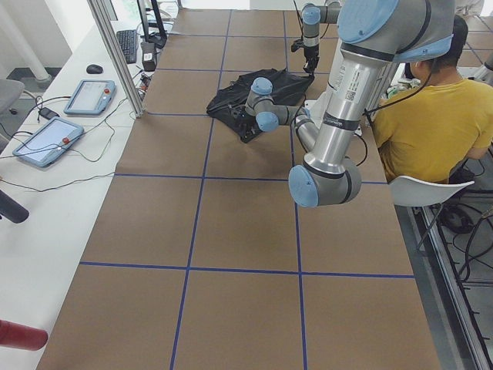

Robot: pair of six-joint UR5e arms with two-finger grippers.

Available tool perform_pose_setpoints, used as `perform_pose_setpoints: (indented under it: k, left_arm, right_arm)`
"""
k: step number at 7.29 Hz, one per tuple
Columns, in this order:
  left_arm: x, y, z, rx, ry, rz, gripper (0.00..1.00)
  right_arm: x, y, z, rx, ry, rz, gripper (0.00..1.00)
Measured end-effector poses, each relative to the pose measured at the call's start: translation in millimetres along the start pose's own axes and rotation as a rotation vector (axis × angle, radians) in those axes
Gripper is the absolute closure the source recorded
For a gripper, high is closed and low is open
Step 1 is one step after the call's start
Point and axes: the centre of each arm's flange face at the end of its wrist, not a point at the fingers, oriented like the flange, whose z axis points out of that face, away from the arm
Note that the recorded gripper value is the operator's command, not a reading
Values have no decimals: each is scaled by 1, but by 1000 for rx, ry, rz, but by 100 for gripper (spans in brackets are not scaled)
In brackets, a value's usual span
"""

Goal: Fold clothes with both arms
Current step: 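Lower the left gripper to the shirt's far corner and grasp it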

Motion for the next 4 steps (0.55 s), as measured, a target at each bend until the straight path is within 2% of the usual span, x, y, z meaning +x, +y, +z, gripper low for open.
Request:
perform_pose_setpoints:
  k: [1, 2, 4]
  left_arm:
    - [-2, 4, 4, -4, -8, 3, 70]
    - [-3, 7, 7, -7, -13, 6, 100]
    - [-5, 10, 9, -10, -18, 9, 100]
  right_arm:
    - [0, -1, -1, 0, -2, 1, 100]
    - [-1, -1, -2, 0, -5, 2, 100]
    - [-2, -2, -4, 1, -8, 4, 100]
